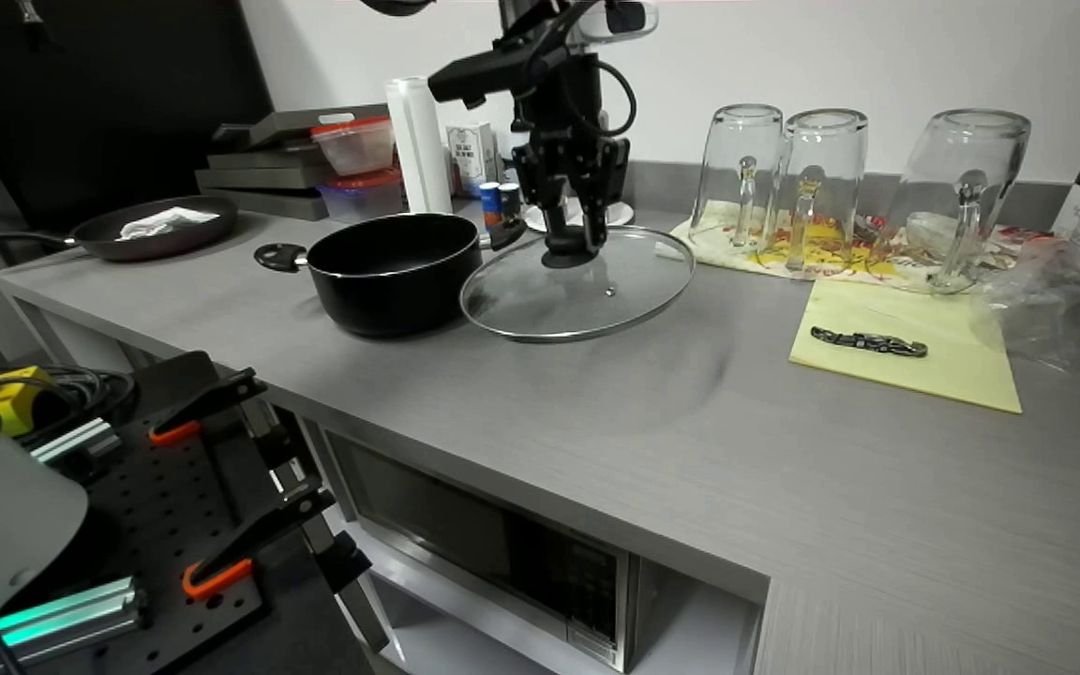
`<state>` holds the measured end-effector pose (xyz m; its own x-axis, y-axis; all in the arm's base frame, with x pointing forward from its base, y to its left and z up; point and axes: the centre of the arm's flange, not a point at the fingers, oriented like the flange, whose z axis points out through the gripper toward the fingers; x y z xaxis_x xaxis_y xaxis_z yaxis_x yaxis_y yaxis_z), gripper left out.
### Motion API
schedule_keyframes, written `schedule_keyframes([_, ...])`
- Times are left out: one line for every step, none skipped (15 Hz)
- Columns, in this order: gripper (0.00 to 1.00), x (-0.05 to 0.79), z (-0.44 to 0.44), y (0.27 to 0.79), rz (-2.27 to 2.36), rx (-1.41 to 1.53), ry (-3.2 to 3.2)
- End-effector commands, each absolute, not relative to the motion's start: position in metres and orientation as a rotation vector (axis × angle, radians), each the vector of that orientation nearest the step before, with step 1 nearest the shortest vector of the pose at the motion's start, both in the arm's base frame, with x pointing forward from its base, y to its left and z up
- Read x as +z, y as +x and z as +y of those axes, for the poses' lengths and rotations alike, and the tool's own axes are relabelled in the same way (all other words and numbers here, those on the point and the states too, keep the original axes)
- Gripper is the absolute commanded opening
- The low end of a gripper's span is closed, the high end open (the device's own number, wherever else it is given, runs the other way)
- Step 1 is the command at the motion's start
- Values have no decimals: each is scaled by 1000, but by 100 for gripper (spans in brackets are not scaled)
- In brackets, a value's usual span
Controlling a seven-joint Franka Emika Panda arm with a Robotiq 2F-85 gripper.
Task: Put the glass lid on the black pot.
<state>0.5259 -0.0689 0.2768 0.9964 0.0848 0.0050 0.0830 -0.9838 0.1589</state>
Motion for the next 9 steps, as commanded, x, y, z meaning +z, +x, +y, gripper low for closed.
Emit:
schedule_keyframes([24, 323, -38, 506, 243, 46, 2939])
schedule_keyframes([24, 329, -30, 504, 270, 54, 2929])
schedule_keyframes([24, 336, -19, 503, 308, 59, 2921])
schedule_keyframes([24, 342, -10, 502, 334, 67, 2915])
schedule_keyframes([24, 348, 2, 501, 371, 73, 2910])
schedule_keyframes([24, 352, 11, 500, 396, 80, 2906])
schedule_keyframes([24, 356, 25, 500, 434, 85, 2898])
schedule_keyframes([24, 358, 35, 500, 465, 91, 2893])
schedule_keyframes([24, 360, 48, 500, 501, 92, 2887])
